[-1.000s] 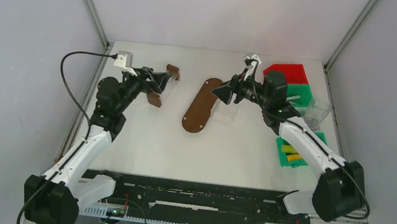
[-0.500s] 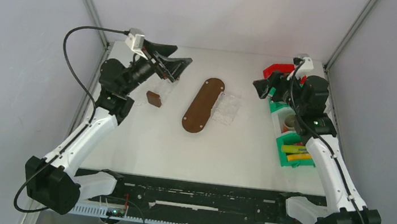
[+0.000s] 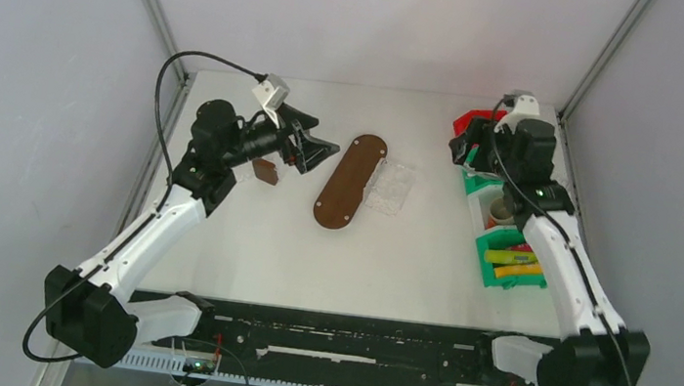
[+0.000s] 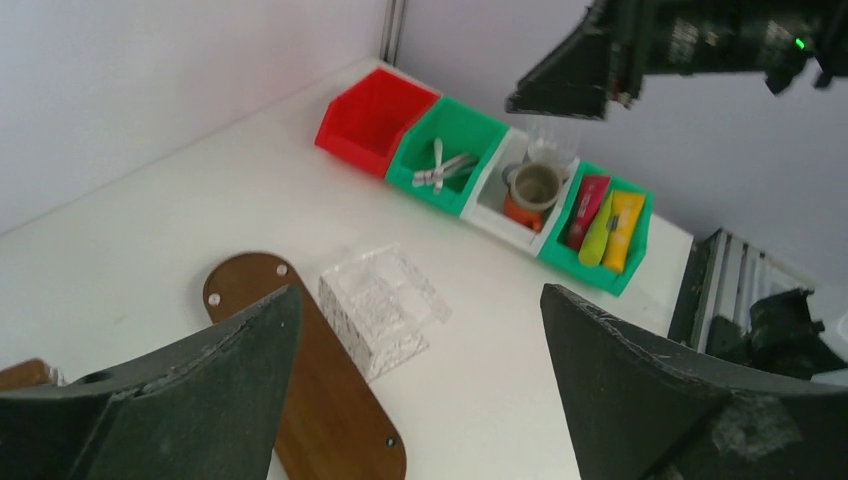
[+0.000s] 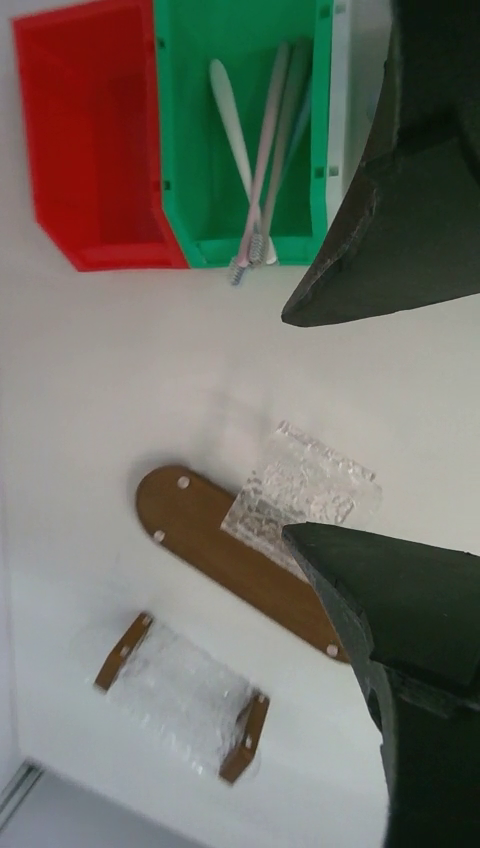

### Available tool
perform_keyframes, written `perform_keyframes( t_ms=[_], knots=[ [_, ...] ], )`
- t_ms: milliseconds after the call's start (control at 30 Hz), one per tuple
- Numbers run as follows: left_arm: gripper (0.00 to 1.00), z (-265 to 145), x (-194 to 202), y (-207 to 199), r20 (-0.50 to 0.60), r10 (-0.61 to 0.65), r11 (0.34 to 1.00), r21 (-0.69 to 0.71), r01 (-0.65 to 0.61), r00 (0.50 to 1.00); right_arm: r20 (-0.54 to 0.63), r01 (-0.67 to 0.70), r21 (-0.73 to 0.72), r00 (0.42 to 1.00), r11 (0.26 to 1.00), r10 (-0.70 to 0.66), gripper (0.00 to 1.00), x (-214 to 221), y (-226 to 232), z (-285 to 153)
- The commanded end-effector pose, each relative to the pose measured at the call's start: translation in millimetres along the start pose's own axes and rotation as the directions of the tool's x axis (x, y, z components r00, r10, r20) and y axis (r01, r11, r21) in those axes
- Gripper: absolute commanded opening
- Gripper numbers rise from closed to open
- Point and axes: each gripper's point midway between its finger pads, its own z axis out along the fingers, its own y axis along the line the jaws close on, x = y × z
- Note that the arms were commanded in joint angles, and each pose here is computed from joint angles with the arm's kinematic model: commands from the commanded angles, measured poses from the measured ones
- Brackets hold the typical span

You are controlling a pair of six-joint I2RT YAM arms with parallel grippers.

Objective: Prepare toiletry sets of a toothbrush and toothpaste on the tray
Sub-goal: Pick up the cup from the storage box.

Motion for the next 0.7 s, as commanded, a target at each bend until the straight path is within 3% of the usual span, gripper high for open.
perform_keyframes(
  t_ms=[0, 133, 300, 467, 667],
  knots=[
    [0.93, -12, -8, -10, -0.043, 0.112, 0.993, 0.027, -0.111, 0.993, -0.105, 0.042, 0.069, 0.994, 0.997, -0.035, 0.80, 12, -19, 27],
    [0.92, -12, -4, -16, -0.070, 0.107, 0.993, 0.052, -0.103, 0.992, -0.193, 0.019, 0.084, 0.981, 0.996, -0.002, 0.80, 36, -33, 42],
    [0.91, -10, -2, -23, -0.083, 0.112, 0.992, 0.064, -0.107, 0.990, -0.209, -0.016, 0.099, 0.977, 0.995, 0.037, 0.79, 47, -47, 54],
    [0.90, -6, -3, -27, -0.059, 0.091, 0.994, 0.069, -0.087, 0.994, -0.160, -0.051, 0.053, 0.985, 0.997, 0.059, 0.74, 32, -39, 50],
    [0.89, -2, -6, -36, -0.034, 0.070, 0.992, 0.104, -0.066, 0.997, 0.008, -0.061, 0.043, 0.998, 0.997, 0.060, 0.73, 7, -29, 15]
  ],
)
